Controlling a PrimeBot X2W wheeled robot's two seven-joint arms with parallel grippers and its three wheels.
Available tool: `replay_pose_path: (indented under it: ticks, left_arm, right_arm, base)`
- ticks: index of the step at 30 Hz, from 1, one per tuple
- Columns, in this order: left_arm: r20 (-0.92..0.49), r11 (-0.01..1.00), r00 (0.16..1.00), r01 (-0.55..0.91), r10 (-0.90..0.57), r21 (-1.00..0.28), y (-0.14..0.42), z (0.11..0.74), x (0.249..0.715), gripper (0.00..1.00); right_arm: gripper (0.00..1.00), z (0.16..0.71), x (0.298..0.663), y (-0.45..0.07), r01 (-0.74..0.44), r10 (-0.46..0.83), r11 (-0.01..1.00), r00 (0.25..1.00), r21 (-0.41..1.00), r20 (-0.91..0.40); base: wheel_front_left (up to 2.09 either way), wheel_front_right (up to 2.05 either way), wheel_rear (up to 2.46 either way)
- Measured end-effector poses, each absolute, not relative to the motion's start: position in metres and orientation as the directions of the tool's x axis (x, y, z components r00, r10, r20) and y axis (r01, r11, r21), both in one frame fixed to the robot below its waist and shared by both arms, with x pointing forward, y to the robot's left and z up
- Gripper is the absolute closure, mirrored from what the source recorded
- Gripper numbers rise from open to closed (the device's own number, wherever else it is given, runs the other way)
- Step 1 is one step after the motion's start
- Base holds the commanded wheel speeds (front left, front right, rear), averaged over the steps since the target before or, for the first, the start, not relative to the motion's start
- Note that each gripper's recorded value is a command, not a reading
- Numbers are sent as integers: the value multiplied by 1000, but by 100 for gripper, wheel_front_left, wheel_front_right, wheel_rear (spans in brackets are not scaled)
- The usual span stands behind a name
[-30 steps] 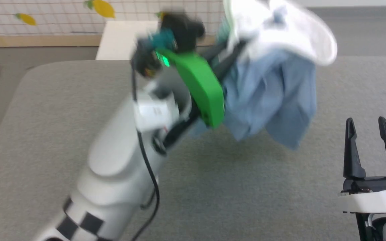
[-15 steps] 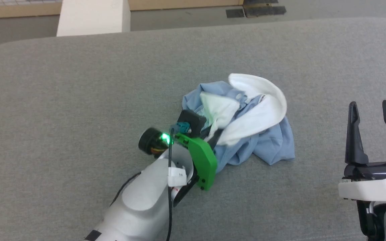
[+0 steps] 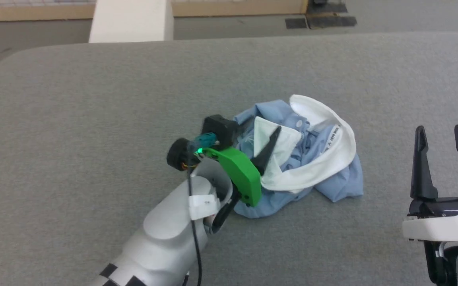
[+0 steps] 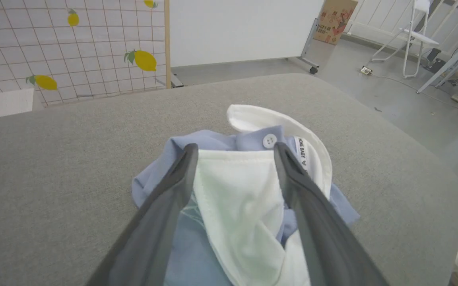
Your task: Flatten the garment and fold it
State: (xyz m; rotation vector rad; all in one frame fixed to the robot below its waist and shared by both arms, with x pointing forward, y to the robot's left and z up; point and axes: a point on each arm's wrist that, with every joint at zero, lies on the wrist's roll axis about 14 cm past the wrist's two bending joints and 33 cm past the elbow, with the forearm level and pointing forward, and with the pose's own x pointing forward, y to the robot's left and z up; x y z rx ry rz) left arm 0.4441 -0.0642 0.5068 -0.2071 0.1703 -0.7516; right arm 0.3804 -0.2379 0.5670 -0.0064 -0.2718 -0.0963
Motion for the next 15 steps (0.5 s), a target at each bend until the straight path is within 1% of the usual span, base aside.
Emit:
replay_pose_path:
  ticks: [2,5,7,9,11,13,15]
  left_arm:
    - [9,753,777,613,-630,-239,-44,529,451,0]
    - [92,818,850,524,-518,-235,-3,546,452,0]
    - [124,852,886,464,-447,-244,24,551,446,0]
    - [160,872,915,401,-369,-280,50,558,434,0]
    - [204,880,928,363,-312,-306,69,566,422,0]
    - [206,892,944,315,-259,-324,87,562,409,0]
    - [165,909,963,259,-215,-327,101,544,394,0]
  right_arm:
    - [0,569,380,-232,78,-78,997,958,11,275]
    - [0,570,379,-224,54,-57,998,959,18,279]
    - [0,570,380,-219,39,-43,999,959,21,281]
    - [0,571,381,-214,21,-27,999,959,24,282]
    - [0,570,383,-208,4,-12,1000,960,28,279]
    - [0,566,385,-203,-10,2,999,963,31,269]
    - [0,559,386,-200,-18,9,999,968,33,250]
  base:
    - [0,0,0]
    - [0,0,0]
    - [0,0,0]
    - [0,0,0]
    - [0,0,0]
    - [0,0,0]
    - [0,0,0]
